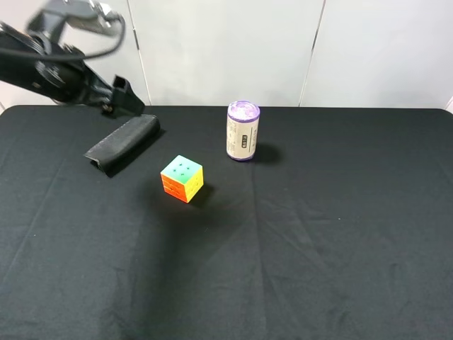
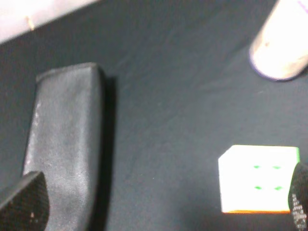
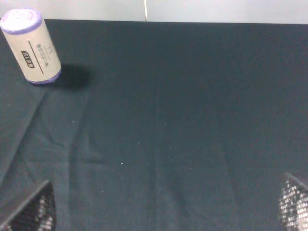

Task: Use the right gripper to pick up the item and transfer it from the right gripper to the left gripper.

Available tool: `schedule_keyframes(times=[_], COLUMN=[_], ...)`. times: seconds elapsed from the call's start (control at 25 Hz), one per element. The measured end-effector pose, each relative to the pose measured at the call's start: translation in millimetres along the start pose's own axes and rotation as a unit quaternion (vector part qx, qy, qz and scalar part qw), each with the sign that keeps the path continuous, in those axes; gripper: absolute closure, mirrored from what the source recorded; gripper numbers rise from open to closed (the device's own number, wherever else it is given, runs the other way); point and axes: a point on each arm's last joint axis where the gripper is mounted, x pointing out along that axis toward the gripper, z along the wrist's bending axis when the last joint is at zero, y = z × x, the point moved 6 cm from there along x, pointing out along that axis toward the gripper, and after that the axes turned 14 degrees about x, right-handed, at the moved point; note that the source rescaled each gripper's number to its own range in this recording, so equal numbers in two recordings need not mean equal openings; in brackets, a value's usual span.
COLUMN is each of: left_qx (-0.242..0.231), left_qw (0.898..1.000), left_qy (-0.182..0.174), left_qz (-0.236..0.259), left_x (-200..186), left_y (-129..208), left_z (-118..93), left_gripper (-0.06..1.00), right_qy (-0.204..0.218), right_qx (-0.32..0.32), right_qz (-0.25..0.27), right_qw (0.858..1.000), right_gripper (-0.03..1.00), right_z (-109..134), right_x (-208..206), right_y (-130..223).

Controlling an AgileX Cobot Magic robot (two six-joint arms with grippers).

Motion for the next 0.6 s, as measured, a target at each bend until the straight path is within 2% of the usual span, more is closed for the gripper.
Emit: schedule_keyframes(times=[0.2,0.36,0.52,0.6], left_qx=[0.001,-0.021,-0.052,-0.061], left_qw=[1.0,0.999,0.993,0.991], left_qy=[-0.014,-0.033,-0.078,-0.095], left_qz=[-0.015,0.032,0.072,0.066], left_x=[-48.3,-93.6,-149.6,-177.7], left_y=[-15.3,-16.5,-8.5,-1.5], left_z=[-2.3,-0.5,1.8,-3.3], left_gripper=[-0.06,-0.06,-0.06,-0.06], right_qy=[0.0,0.0,0.0,0.0], right_qx=[0.0,0.0,0.0,0.0], right_qz=[0.0,0.0,0.0,0.0], right_qw=[1.0,1.0,1.0,1.0], right_gripper=[-0.03,-0.03,-0.03,-0.03], right_z=[0.0,0.0,0.0,0.0], right_x=[0.0,0.0,0.0,0.0], right_y=[0.0,0.0,0.0,0.0])
